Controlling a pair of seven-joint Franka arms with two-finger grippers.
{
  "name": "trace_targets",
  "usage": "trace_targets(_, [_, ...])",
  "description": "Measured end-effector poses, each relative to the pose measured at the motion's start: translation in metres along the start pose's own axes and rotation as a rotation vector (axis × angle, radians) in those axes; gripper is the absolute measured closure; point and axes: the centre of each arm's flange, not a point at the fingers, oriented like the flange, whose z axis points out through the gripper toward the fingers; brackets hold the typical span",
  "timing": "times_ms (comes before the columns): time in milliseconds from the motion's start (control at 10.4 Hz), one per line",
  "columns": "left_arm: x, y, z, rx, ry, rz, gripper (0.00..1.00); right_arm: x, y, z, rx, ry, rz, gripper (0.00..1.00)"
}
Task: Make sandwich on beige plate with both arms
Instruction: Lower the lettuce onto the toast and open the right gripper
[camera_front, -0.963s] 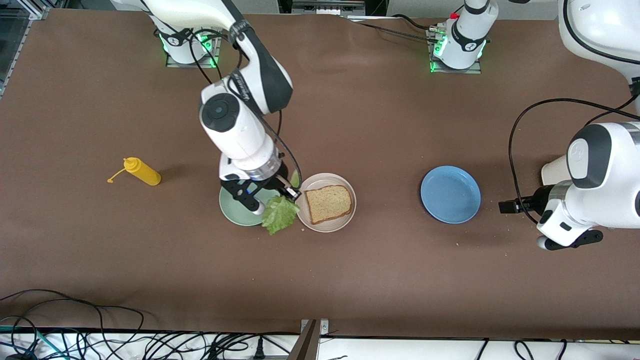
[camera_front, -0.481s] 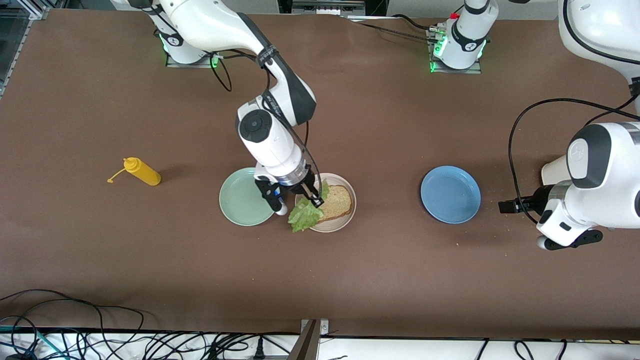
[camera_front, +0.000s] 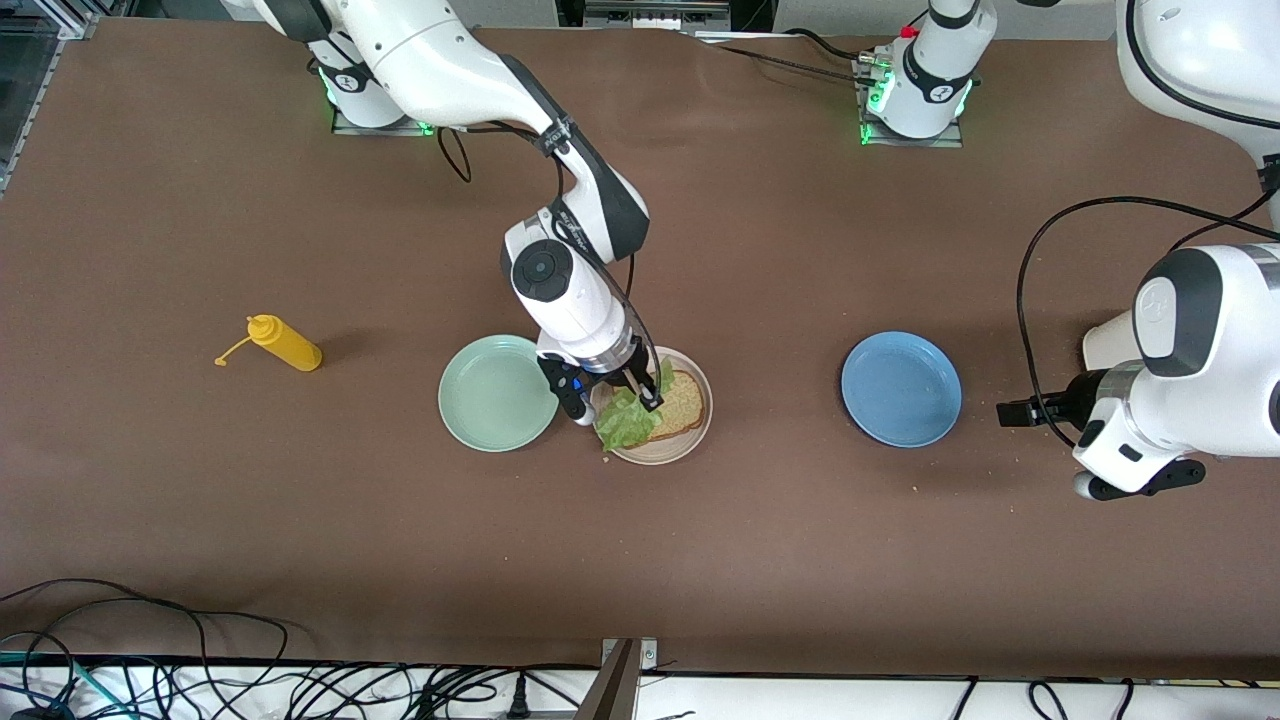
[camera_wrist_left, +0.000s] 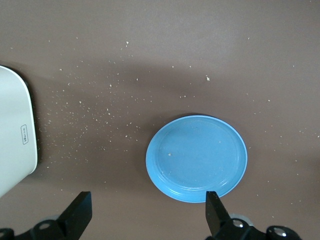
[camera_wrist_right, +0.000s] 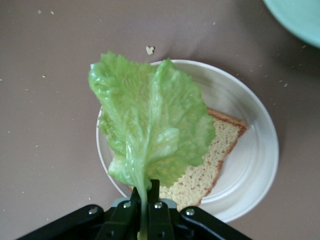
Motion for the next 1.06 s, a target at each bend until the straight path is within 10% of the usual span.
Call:
trace_targets(481, [0.0,0.0,0.0,0.0,0.0,0.0,0.0,-0.001,0.007,0.021,0.015,-0.009,0.029,0.84])
trace_targets(1059, [0.0,0.0,0.0,0.0,-0.001,0.0,0.0,-0.005,-0.021,-0.029,0.049,-0.027,0.125,0.05])
